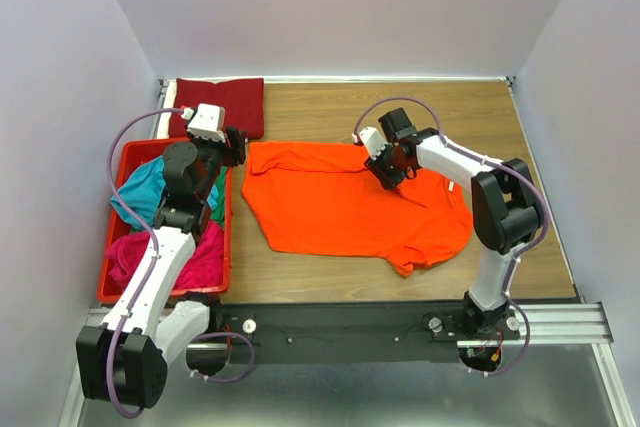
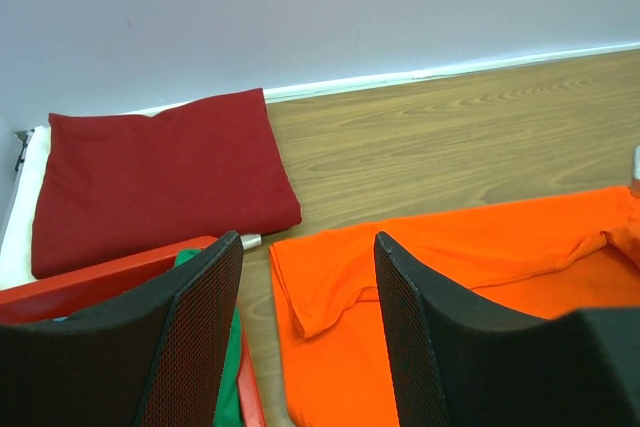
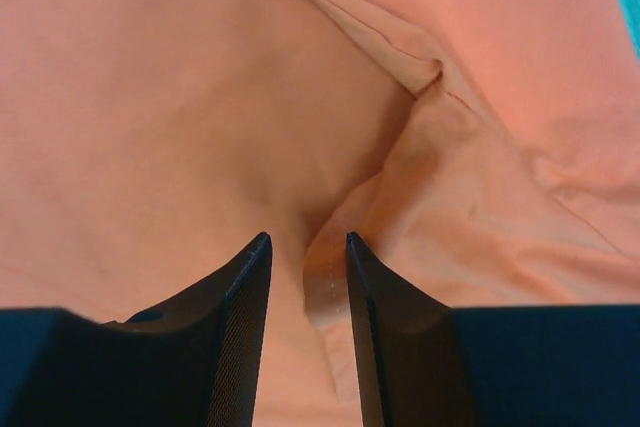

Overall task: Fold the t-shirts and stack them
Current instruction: Fold the tshirt

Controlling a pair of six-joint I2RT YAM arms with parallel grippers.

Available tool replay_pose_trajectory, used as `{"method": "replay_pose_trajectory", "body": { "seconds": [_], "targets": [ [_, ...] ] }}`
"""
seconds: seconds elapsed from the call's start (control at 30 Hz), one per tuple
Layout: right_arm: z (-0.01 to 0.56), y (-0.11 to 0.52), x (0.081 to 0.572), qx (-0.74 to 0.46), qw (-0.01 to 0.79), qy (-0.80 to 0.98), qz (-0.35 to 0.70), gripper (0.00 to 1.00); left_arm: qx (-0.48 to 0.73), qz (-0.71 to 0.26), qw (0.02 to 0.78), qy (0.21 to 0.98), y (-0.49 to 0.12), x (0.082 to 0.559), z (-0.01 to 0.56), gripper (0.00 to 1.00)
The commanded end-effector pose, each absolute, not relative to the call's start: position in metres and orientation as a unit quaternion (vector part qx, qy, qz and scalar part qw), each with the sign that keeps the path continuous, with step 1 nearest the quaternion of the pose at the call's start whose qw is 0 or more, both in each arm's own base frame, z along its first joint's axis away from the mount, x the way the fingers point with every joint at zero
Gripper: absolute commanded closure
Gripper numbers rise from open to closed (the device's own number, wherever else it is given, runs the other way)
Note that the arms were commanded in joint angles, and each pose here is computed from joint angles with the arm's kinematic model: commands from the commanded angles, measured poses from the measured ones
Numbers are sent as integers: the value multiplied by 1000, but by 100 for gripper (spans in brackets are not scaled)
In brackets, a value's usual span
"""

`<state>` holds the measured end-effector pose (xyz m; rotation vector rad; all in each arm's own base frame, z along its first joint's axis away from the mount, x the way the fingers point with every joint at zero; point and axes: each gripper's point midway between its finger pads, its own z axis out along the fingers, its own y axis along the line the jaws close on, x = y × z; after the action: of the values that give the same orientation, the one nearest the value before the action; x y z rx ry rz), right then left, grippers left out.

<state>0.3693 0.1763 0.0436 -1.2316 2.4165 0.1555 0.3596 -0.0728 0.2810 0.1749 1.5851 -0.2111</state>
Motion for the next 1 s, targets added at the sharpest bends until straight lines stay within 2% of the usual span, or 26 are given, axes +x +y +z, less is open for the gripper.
{"method": "replay_pose_trajectory", "body": {
  "seconds": [0.0, 0.17, 0.27, 0.5, 0.57, 0.77, 0.97],
  "targets": [
    [37, 164, 381, -422, 204, 883, 15, 57, 86, -100, 703, 699, -77, 357, 291, 37],
    [33, 159, 386, -411, 203, 889, 2, 55, 85, -99, 704, 698, -76, 356, 292, 37],
    [34, 151, 392, -402, 206, 892, -22, 51, 85, -99, 704, 698, -76, 356, 292, 37],
    [28, 146, 393, -398, 198, 895, -31, 53, 85, -98, 704, 698, -76, 356, 292, 37],
    [27, 147, 394, -398, 199, 895, -30, 57, 85, -97, 705, 697, -75, 356, 293, 37],
    [31, 149, 399, -397, 205, 894, -28, 79, 84, -97, 704, 699, -75, 356, 291, 37],
    [55, 157, 404, -394, 235, 888, -16, 89, 85, -97, 703, 699, -76, 357, 291, 37]
  ]
}}
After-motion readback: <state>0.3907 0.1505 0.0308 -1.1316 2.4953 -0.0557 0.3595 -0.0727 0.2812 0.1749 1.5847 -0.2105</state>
